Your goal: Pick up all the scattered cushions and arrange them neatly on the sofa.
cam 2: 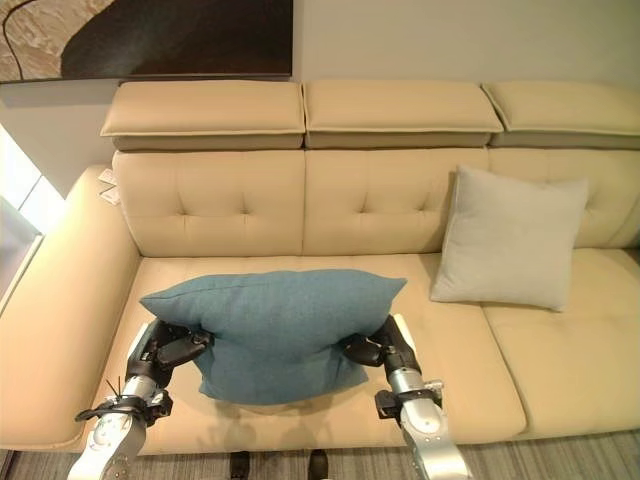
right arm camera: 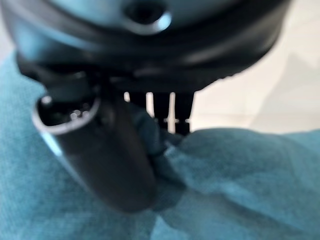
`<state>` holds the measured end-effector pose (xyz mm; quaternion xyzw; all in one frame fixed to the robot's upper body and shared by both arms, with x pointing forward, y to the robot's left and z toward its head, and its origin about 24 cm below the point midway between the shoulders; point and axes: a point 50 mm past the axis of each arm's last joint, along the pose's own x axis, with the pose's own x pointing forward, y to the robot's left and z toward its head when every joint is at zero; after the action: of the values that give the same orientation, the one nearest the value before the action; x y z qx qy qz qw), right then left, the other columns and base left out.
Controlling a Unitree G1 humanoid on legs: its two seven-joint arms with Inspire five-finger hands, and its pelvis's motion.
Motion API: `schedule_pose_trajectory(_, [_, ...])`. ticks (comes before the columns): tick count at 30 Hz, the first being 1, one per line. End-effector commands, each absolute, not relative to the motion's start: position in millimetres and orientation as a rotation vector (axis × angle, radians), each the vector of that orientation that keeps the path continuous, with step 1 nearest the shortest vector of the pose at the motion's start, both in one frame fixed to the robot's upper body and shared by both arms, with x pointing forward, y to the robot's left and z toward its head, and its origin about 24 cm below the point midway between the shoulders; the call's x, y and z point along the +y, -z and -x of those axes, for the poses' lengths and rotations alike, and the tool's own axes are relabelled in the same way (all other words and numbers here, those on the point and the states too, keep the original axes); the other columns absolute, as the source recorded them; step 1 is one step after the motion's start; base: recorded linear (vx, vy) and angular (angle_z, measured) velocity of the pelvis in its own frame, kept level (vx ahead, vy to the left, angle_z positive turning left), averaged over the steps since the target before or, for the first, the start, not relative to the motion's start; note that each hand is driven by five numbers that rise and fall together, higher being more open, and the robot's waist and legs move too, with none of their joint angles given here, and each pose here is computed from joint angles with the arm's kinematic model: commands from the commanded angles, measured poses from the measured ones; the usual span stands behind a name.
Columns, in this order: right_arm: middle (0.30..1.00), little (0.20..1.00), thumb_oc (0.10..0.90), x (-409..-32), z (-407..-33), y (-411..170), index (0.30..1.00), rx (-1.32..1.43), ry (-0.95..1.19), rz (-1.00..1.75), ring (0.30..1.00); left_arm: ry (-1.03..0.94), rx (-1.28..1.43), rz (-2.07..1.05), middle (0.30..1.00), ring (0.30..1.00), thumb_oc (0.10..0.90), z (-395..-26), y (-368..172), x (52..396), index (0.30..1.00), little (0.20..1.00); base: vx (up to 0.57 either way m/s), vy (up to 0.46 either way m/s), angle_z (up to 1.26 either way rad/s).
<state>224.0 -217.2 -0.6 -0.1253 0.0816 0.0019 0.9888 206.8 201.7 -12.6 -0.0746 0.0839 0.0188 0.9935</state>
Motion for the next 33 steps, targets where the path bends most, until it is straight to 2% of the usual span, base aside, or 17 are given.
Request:
schedule_pose_trajectory(1, [0.300, 0.300, 0.400, -187.3, -271.4, -88.6, 0.300, -0.317, -0.026, 0.201, 0.300, 0.118, -0.302, 0.125, 0.300, 0.300, 0.400, -258.0, -80.9, 170.5, 0.300, 0.300, 0.01, -0.004, 0.09])
schedule_pose_trajectory(3, [0.300, 0.300, 0.400, -186.1, -274.4, -92.0, 0.300, -0.330, -0.021, 0.199, 0.300, 0.112, -0.318, 0.128, 0.300, 0.300, 0.400, -260.6, -84.8, 170.2, 0.300, 0.300, -0.03, -0.024, 0.04])
schedule_pose_trajectory(4, [0.300, 0.300, 0.400, -174.0, -293.4, -116.8, 0.300, -0.427, -0.009, 0.196, 0.300, 0.096, -0.401, 0.134, 0.300, 0.300, 0.400, -280.3, -106.6, 163.4, 0.300, 0.300, -0.06, -0.042, 0.02])
schedule_pose_trajectory(7, [0.300, 0.300, 0.400, -174.0, -293.4, -116.8, 0.300, -0.427, -0.009, 0.196, 0.300, 0.096, -0.401, 0.134, 0.300, 0.300, 0.400, -280.4, -106.6, 163.4, 0.300, 0.300, -0.02, -0.017, 0.07])
schedule_pose_trajectory(10, [0.300, 0.300, 0.400, -153.3, -324.1, -165.4, 0.300, -0.576, -0.005, 0.220, 0.300, 0.103, -0.536, 0.101, 0.300, 0.300, 0.400, -314.9, -151.1, 144.7, 0.300, 0.300, -0.03, -0.012, 0.02])
schedule_pose_trajectory(19, [0.300, 0.300, 0.400, -151.0, -359.4, -260.8, 0.300, -0.796, 0.103, 0.249, 0.300, 0.047, -0.776, -0.046, 0.300, 0.300, 0.400, -357.8, -248.3, 135.4, 0.300, 0.300, 0.00, 0.002, 0.01])
schedule_pose_trajectory(25, [0.300, 0.300, 0.400, -150.2, -361.1, -267.5, 0.300, -0.810, 0.111, 0.248, 0.300, 0.048, -0.791, -0.058, 0.300, 0.300, 0.400, -360.1, -256.3, 134.6, 0.300, 0.300, 0.00, -0.003, 0.02])
schedule_pose_trajectory(29, [0.300, 0.300, 0.400, -148.8, -368.0, -305.4, 0.300, -0.883, 0.179, 0.245, 0.300, 0.009, -0.887, -0.140, 0.300, 0.300, 0.400, -369.2, -306.3, 129.0, 0.300, 0.300, 0.00, -0.023, 0.05])
schedule_pose_trajectory(33, [0.300, 0.300, 0.400, -148.8, -368.0, -305.5, 0.300, -0.883, 0.179, 0.245, 0.300, 0.009, -0.887, -0.140, 0.300, 0.300, 0.400, -369.3, -306.4, 129.0, 0.300, 0.300, 0.00, -0.002, 0.05])
